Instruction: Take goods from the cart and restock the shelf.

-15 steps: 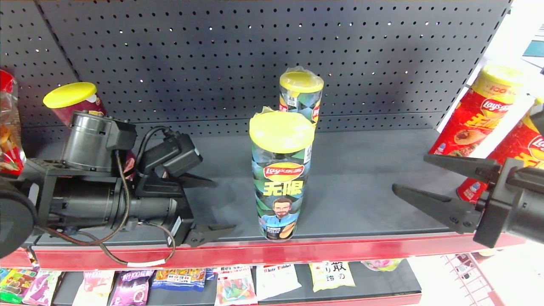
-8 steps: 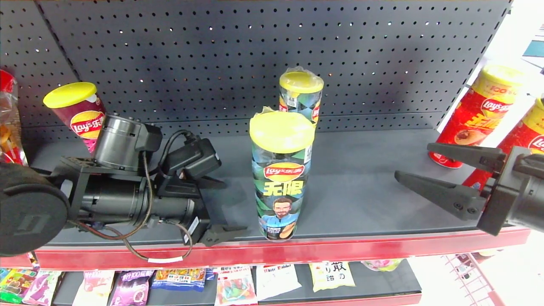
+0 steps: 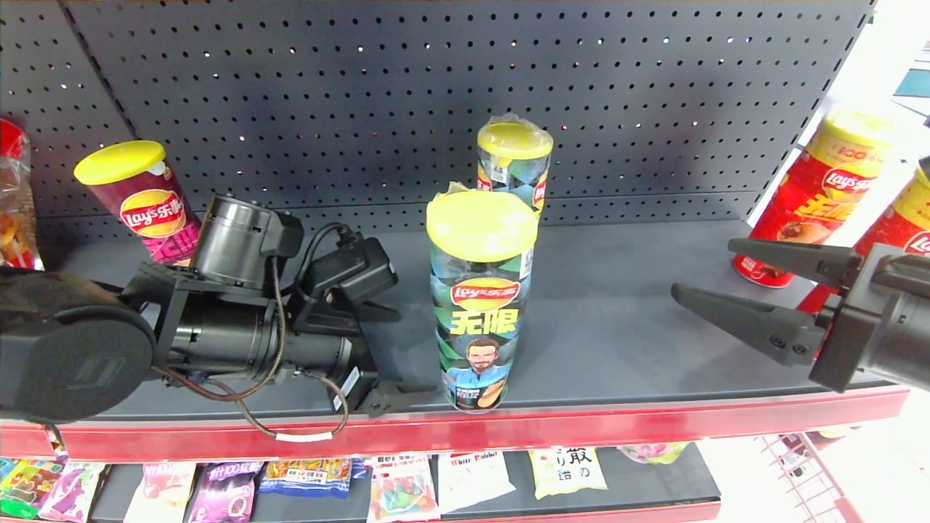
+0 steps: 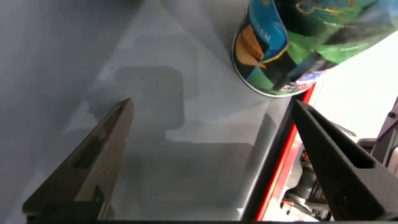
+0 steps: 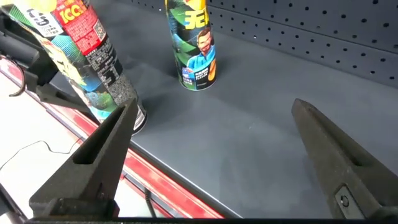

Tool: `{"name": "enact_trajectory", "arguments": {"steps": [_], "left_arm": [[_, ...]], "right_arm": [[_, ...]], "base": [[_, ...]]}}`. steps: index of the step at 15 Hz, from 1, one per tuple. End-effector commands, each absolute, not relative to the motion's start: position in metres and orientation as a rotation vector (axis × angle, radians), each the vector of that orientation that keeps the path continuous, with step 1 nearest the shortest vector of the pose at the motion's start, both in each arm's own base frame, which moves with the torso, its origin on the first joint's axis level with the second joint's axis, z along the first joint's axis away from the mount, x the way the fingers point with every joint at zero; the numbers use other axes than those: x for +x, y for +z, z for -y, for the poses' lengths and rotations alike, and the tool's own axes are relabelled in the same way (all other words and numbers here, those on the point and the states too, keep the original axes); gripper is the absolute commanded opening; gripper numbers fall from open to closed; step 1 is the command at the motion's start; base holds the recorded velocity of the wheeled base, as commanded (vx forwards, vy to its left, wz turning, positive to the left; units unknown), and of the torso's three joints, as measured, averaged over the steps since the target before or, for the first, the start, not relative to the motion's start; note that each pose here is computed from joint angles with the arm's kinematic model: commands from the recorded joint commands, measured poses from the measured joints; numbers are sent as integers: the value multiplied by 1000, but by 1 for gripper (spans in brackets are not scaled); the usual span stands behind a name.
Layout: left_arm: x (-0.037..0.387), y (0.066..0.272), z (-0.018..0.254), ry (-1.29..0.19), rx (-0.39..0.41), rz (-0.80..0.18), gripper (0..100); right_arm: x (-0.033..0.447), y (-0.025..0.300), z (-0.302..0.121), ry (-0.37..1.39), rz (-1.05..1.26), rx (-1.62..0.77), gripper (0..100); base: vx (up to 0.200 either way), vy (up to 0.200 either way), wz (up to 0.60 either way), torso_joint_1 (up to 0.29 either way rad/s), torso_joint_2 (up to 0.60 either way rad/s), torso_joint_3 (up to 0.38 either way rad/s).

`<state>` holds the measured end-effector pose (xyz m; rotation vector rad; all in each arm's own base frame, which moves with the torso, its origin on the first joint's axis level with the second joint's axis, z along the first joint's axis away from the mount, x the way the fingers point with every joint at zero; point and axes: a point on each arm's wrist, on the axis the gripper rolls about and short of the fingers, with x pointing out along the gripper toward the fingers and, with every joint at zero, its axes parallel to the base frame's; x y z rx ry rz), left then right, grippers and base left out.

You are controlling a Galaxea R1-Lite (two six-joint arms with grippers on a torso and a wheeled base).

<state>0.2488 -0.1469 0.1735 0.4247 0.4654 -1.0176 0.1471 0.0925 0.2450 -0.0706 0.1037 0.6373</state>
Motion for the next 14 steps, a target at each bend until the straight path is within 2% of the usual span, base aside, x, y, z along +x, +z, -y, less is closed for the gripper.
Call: {"name": "enact_trajectory", "arguments": {"steps": [1,14], "left_arm": [[253,171,150,-1020,425,-471,100],[259,172,163,-1042,436,-457,100]], "right_arm": [[149,244,-94,638,-109,-72,100],[149,247,-93,624,-99,-69,100]], "base": [[0,0,0,0,0,0],[0,0,0,0,0,0]]}}
